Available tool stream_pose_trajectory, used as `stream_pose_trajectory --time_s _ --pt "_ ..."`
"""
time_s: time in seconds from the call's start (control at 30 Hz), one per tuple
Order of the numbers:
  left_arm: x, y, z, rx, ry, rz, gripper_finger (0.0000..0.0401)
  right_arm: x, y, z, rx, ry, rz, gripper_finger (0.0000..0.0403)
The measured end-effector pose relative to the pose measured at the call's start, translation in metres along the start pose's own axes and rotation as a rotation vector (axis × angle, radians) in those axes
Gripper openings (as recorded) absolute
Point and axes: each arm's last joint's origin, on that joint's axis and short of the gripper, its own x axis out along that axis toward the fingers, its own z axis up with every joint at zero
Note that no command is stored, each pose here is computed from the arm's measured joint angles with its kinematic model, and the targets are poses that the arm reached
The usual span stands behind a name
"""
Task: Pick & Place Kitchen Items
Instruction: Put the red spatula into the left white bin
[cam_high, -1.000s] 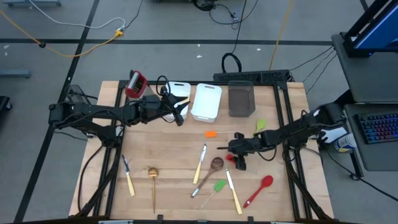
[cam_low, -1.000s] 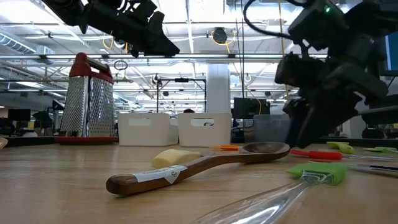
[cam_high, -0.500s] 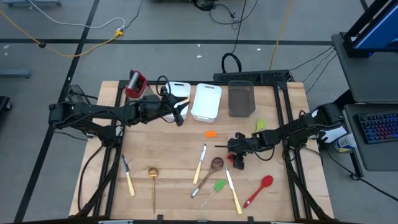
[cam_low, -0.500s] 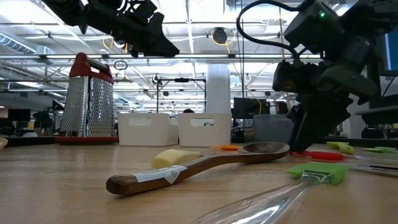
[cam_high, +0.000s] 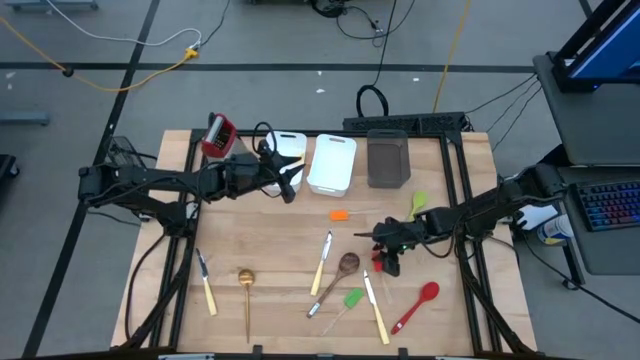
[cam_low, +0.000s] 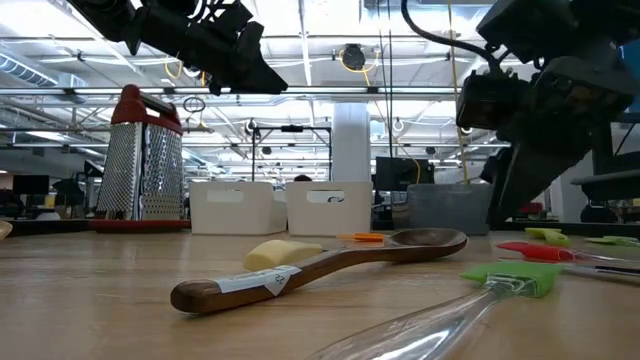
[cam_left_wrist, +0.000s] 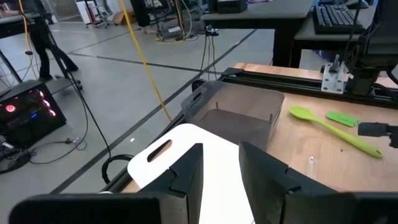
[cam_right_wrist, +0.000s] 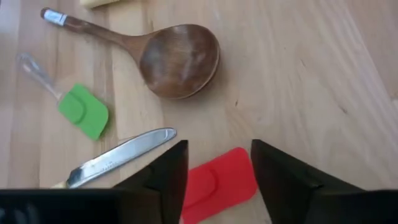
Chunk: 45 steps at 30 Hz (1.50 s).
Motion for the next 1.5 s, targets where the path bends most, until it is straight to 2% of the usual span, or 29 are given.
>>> stream_pose_trajectory --time_s 0.17,0.33,0.63,1.03,1.27,1.5 --pt "0.000 0.000 -0.002 0.003 0.015 0.000 0.0108 0.001 -0.001 -0.008 0.078 0.056 -0.052 0.0217" --pt "0.000 0.000 -0.002 0.004 0.018 0.000 0.0108 0.004 -0.003 -0.013 0.158 0.061 -0.130 0.0222" --pt "0.000 0.000 -0.002 0.004 0.019 -0.001 0.0108 0.014 -0.003 -0.015 0.291 0.080 -0.121 0.0189" --pt "0.000 0.000 -0.002 0.005 0.020 -0.001 0.0108 0.019 0.003 -0.018 0.321 0.123 -0.050 0.0146" --pt "0.000 0.000 -0.003 0.008 0.029 -0.002 0.0108 0.019 0.005 -0.019 0.280 0.136 -0.031 0.0104" --pt "0.000 0.000 -0.004 0.012 0.043 -0.002 0.0108 0.019 0.004 -0.020 0.257 0.141 -0.042 0.0015"
